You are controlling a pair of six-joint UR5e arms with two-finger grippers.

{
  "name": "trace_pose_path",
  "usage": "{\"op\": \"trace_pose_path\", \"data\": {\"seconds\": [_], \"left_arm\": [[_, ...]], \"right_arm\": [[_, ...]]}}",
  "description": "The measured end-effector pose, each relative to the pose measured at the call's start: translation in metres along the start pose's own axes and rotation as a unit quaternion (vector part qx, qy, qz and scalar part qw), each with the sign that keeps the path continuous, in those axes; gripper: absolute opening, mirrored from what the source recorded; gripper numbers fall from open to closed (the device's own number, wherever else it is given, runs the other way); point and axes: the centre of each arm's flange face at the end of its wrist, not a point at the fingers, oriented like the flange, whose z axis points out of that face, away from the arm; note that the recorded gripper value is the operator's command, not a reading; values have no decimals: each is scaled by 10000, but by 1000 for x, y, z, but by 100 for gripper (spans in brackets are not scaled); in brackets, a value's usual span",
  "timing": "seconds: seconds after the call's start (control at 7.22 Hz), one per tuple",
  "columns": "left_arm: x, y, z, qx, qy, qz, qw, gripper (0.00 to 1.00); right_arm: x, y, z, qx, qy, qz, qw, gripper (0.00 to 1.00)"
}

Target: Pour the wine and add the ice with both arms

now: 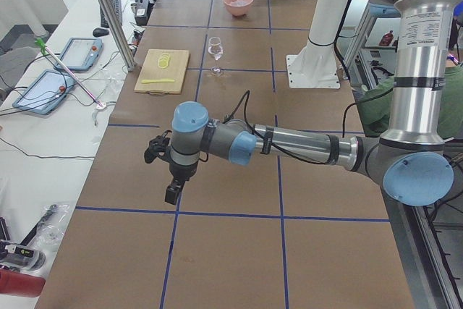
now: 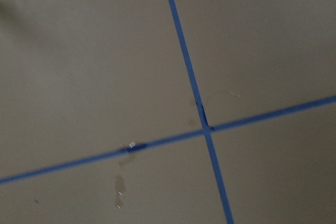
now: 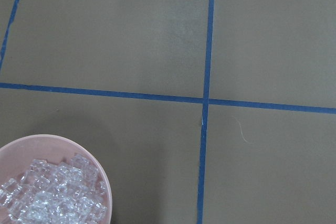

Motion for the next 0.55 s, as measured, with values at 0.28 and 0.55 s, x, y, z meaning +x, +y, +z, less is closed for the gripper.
{"op": "trace_pose_path", "data": {"seconds": [0.28,0.55], "left_arm": [[-15,56,26,-220,668,-312,9970,100],[-17,68,30,-231,732,-350,9964,100]], "right_arm": [[-26,8,-11,21,-136,246,9996,100],[-73,19,-11,-116,-190,416,9989,99]]}}
